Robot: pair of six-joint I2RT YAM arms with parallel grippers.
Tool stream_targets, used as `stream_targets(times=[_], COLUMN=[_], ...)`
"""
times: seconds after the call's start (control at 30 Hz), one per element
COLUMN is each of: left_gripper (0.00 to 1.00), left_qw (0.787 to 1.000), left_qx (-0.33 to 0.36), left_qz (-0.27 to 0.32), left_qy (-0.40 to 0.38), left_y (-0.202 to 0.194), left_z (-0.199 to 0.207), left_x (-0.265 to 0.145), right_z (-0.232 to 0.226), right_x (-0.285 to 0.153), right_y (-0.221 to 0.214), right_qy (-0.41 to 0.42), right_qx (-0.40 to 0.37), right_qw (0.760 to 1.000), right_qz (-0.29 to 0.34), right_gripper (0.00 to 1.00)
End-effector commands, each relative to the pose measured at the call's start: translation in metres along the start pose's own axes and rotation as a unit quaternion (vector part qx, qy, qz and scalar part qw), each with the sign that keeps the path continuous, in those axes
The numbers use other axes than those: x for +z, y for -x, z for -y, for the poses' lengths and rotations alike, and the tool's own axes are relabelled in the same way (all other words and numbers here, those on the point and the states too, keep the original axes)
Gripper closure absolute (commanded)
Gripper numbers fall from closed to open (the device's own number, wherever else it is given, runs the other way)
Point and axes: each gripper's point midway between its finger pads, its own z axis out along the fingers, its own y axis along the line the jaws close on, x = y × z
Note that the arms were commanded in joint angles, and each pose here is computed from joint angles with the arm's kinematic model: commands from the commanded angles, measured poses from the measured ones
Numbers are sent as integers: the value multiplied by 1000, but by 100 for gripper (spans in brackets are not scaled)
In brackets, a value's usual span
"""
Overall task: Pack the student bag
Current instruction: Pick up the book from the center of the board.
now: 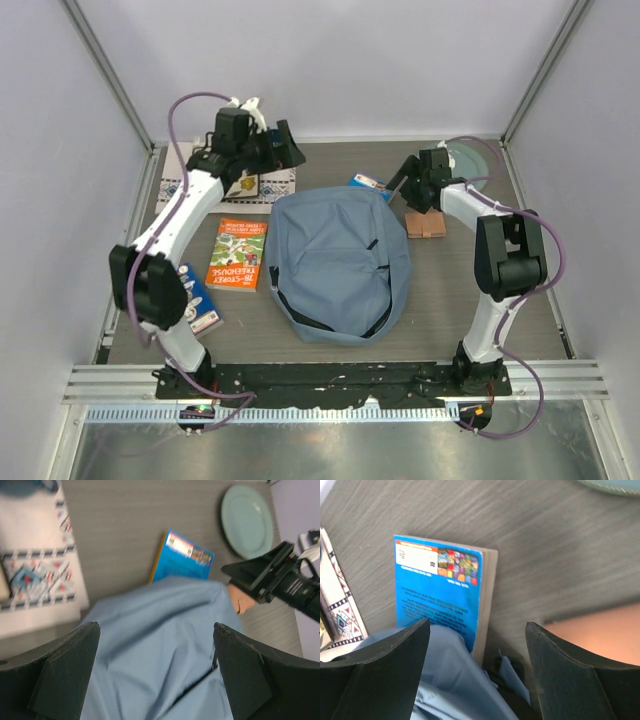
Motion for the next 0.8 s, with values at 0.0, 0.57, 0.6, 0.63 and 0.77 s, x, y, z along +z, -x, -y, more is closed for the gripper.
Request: stream_targets(times=[0.0, 0.57, 0.6, 0.63, 0.77], left_gripper=[0, 0, 0, 0, 0], left_qw=[996, 989, 987, 987, 985], left_qx=[51, -25, -28, -30, -37], left_qz=[24, -75, -88, -95, -115], left_qy=[-71, -124, -130, -129, -125], left_y=[36, -13, -25, -32, -58], left_z=[29, 16, 16, 15, 15], left_x=[47, 222, 230, 234, 252], right_z=[-34, -24, -23, -22, -17], right_x=[9, 39, 38, 38, 38], right_y=[34, 11, 7, 5, 1], right_qy=[68, 95, 96, 96, 91], right_qx=[-11, 12, 12, 12, 14], right_qw=[997, 995, 995, 995, 995], right_qz=[29, -24, -29, -32, -37], right_gripper=[18, 19, 19, 19, 19])
